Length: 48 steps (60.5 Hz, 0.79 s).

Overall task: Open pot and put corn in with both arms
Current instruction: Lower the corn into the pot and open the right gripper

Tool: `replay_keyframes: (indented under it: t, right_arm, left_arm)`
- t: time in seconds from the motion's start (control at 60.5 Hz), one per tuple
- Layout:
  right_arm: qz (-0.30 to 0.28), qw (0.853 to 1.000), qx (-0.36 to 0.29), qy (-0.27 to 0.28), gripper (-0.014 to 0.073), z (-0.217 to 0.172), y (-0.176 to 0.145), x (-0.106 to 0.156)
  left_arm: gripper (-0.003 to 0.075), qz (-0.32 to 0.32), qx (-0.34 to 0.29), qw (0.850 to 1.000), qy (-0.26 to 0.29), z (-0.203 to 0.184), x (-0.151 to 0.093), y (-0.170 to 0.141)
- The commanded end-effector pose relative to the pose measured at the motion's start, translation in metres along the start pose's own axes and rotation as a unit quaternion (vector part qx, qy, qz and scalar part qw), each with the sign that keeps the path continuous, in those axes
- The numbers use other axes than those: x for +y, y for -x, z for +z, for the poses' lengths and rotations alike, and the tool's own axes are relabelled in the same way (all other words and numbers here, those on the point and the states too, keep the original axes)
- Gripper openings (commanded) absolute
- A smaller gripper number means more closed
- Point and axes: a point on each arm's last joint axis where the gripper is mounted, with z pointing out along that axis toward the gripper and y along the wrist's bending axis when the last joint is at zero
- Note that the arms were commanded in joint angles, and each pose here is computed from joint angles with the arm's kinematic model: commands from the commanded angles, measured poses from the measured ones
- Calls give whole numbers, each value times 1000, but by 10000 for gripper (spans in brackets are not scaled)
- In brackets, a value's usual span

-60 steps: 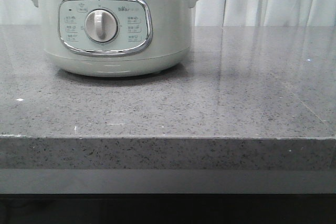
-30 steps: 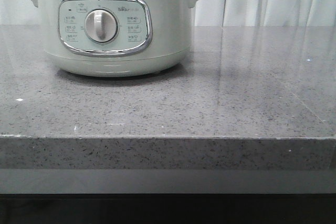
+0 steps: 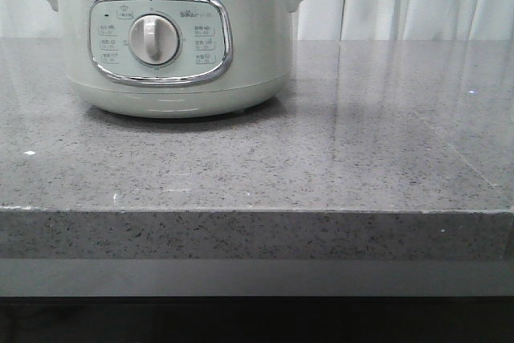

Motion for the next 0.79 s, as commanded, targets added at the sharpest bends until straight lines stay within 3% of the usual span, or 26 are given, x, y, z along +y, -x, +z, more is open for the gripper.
replay_keyframes:
  t: [0.0, 0.215, 0.38, 0.777]
  right_arm:
    - [2, 997, -78, -17, 519, -56, 28, -5]
    - [60, 995, -84, -13, 519, -111, 33, -5]
    - [68, 992, -103, -12, 519, -154, 25, 1]
    - [76, 972, -221, -30, 519, -232, -54, 20]
  left_arm:
    - [240, -3, -91, 996, 2, -9, 0, 24]
    - [240, -3, -91, 996, 2, -9, 0, 24]
    - [240, -3, -91, 996, 2, -9, 0, 24]
    - [240, -3, -91, 996, 2, -9, 0, 24]
